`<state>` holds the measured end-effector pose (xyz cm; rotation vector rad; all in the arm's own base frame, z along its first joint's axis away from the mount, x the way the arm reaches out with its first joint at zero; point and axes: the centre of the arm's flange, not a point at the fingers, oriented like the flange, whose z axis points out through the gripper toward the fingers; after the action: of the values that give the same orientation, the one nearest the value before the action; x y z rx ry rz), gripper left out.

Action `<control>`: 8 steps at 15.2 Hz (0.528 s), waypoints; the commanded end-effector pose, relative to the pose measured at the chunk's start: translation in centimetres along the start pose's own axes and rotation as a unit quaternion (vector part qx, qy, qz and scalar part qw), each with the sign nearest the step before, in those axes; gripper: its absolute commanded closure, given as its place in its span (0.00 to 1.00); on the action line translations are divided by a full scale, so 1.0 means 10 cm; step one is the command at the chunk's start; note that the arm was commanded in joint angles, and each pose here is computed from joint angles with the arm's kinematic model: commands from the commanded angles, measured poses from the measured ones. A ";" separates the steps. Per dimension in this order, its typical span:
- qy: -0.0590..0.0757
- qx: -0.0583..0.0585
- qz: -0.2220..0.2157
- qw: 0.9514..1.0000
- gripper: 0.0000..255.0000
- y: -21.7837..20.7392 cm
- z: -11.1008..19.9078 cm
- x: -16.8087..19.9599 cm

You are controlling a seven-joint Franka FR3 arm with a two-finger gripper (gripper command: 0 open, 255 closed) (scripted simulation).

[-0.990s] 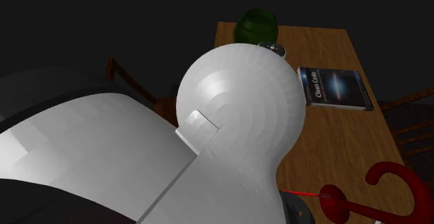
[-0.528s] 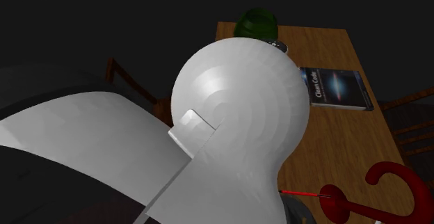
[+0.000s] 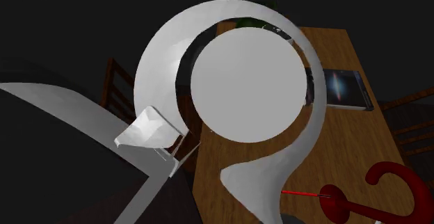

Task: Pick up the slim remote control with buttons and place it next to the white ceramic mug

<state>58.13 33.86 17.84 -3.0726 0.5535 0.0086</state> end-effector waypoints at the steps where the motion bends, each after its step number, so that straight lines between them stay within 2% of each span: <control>1: 0.000 0.000 0.000 1.000 1.00 0.00 -0.12 0.01; 8: 0.000 0.000 0.000 1.000 1.00 -0.01 -0.49 0.00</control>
<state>58.16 33.96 22.12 -3.0727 0.5534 0.0090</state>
